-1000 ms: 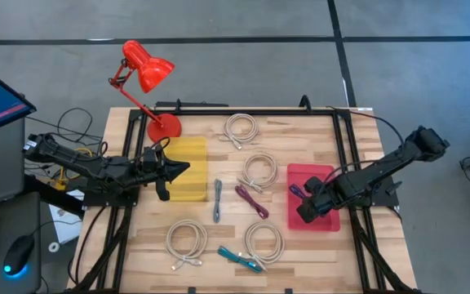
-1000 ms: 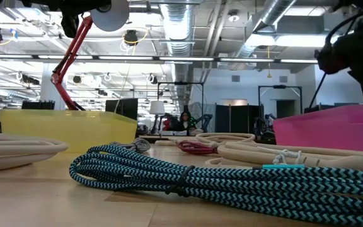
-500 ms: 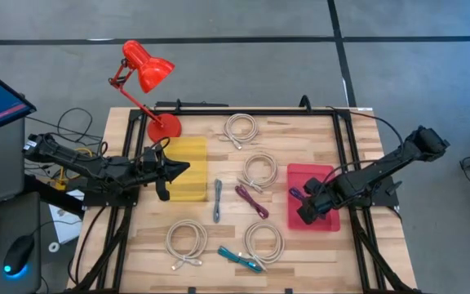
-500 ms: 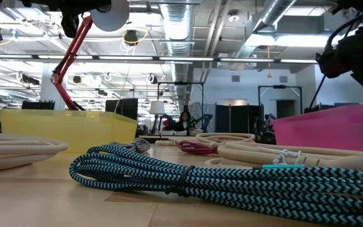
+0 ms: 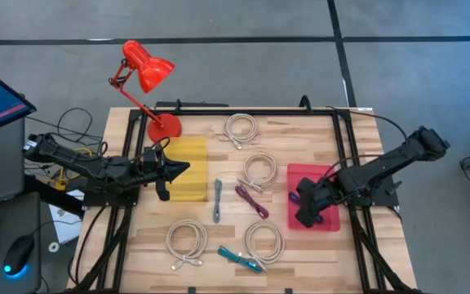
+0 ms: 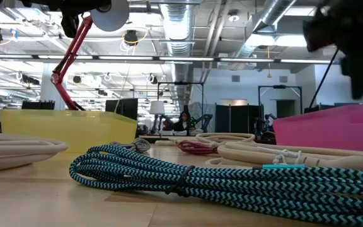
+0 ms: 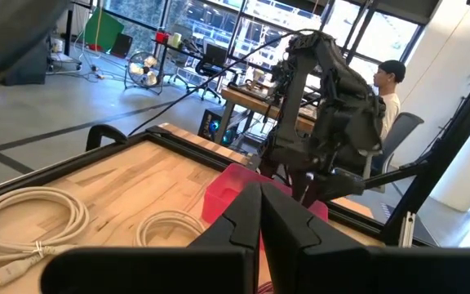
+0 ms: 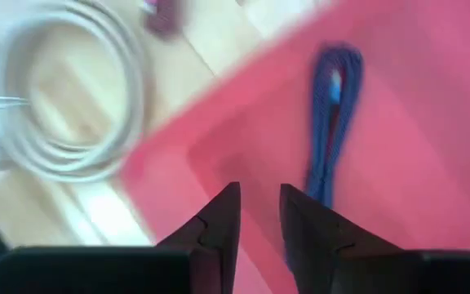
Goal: Pick & Place USB Port
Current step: Put the brown HDMI cable into the yellow bin
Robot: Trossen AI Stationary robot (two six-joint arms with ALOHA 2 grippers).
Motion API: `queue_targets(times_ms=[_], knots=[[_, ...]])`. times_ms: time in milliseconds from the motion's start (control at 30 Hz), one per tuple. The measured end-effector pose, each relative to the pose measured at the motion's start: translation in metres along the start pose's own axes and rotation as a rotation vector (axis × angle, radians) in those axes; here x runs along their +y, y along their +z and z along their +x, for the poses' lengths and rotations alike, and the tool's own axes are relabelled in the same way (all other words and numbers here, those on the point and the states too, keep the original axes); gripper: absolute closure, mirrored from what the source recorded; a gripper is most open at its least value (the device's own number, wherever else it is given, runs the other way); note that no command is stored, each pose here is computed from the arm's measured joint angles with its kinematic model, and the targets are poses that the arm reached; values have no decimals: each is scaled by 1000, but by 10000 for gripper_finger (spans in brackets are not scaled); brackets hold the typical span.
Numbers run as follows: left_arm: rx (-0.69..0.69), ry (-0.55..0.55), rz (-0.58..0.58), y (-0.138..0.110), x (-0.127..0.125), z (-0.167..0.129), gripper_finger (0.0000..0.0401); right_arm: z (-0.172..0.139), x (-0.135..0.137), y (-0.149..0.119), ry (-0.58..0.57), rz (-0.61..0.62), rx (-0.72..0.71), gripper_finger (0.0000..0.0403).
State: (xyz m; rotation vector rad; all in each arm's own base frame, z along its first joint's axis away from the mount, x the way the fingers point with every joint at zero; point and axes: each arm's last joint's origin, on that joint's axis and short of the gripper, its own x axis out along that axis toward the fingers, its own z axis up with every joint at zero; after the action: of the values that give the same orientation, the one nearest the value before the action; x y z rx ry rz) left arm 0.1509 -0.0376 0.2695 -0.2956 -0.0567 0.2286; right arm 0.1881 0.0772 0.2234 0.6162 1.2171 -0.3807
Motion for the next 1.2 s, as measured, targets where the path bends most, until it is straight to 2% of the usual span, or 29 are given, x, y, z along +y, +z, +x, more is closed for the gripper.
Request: queue_targets(times_ms=[233,467,700,833,1033,1200], knots=[[0,0,0,0,0,0,391,-28,6,35,67,-82,-104,328],[0,0,0,0,0,0,391,-45,-5,68,40,-126,-235,328],[0,0,0,0,0,0,391,-49,-24,96,41,10,-344,327],[0,0,0,0,0,0,391,-51,-37,109,37,129,-388,316],[0,0,0,0,0,0,391,-52,-54,120,-18,208,-423,279],[0,0,0,0,0,0,391,-32,-62,133,-79,229,-375,232]])
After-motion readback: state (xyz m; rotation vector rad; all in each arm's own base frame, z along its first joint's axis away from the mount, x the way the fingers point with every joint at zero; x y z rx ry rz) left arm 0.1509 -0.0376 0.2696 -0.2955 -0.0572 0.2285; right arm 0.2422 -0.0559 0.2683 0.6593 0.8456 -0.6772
